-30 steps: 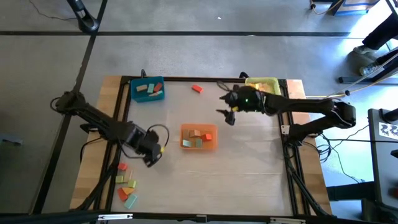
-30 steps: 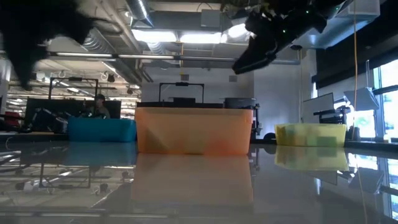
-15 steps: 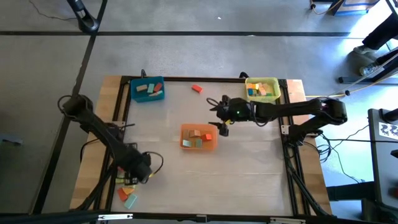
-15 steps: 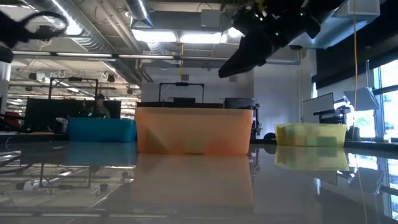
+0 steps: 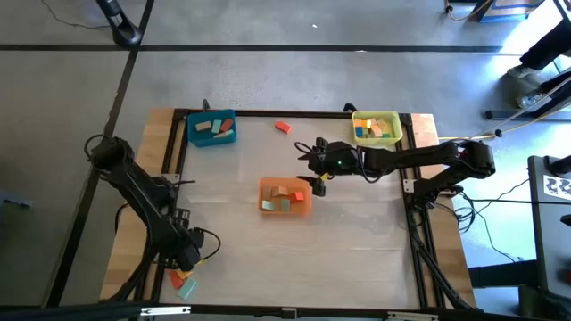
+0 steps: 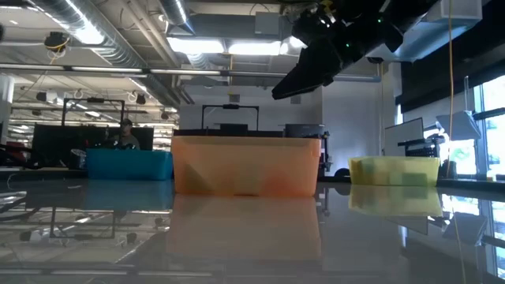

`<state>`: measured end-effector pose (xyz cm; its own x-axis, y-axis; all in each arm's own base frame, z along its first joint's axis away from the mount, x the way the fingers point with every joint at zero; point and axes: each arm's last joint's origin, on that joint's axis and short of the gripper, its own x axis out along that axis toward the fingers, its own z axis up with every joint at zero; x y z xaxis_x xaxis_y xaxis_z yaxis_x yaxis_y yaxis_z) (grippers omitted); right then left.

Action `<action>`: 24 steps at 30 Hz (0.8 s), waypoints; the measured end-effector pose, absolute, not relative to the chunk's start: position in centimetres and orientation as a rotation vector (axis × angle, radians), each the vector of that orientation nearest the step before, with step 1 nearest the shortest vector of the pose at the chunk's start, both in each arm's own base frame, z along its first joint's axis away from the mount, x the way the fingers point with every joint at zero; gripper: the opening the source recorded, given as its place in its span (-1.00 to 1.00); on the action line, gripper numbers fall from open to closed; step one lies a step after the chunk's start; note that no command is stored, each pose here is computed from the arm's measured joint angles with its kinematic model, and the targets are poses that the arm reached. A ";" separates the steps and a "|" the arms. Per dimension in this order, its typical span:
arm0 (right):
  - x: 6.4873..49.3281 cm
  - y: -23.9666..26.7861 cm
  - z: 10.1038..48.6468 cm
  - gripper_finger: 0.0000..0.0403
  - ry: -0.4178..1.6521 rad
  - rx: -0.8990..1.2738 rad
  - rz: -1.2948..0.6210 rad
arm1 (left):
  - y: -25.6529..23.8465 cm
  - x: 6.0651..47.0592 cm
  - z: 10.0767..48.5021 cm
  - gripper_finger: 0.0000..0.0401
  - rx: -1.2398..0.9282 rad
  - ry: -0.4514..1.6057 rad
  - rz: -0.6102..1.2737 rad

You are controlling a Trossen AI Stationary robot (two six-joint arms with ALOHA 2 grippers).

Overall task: Sort blocks by size
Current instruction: Put the orange cube block into the yellow bin

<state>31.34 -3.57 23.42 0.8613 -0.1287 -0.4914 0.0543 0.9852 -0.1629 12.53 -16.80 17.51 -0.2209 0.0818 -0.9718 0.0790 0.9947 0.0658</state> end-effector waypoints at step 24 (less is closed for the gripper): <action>31.2 -3.9 23.3 0.46 0.552 -0.168 -0.197 | -15.7 10.8 13.8 -0.28 0.145 1.809 -0.049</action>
<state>31.20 -3.89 23.29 0.8337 -0.2303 -0.5019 0.1406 0.9675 -0.2104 10.81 -15.68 13.83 -0.2342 0.0725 -0.9695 0.1251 0.9912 0.0439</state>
